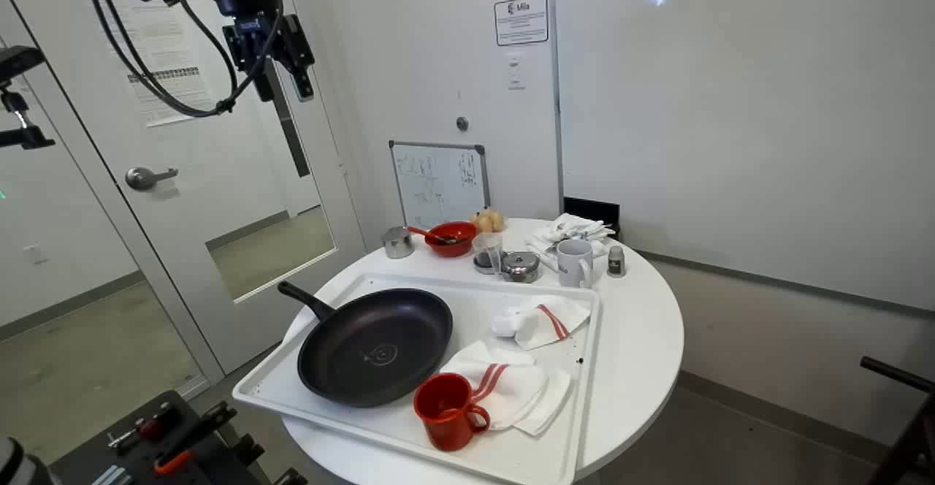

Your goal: Move the orange cup to the top left part of the white tray

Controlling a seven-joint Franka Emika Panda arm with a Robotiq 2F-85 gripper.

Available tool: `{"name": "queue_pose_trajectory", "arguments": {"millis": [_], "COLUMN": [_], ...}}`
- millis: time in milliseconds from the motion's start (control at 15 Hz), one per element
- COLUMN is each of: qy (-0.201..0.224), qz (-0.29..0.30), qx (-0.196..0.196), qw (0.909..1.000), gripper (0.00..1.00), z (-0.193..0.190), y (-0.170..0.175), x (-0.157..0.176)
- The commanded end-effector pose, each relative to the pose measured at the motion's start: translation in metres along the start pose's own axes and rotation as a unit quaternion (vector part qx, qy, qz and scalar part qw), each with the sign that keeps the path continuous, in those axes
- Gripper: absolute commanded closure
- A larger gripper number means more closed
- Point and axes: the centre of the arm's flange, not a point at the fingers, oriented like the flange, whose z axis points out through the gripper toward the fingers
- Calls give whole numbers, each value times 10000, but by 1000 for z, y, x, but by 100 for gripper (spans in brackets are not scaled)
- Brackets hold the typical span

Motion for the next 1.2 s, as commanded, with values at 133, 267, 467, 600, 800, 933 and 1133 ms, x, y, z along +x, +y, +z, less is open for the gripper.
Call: {"name": "queue_pose_trajectory", "arguments": {"millis": [133, 267, 467, 600, 800, 933, 1133], "qy": [2, 2, 2, 2, -13, -95, -312], "qz": [0, 0, 0, 0, 9, 97, 301], "qx": [0, 0, 0, 0, 10, 77, 158], "qw": [10000, 10000, 10000, 10000, 10000, 9999, 9989], "gripper": [0, 0, 0, 0, 0, 0, 0], "z": [0, 0, 0, 0, 1, 6, 26], "y": [0, 0, 0, 0, 1, 9, 27], "x": [0, 0, 0, 0, 1, 7, 19]}}
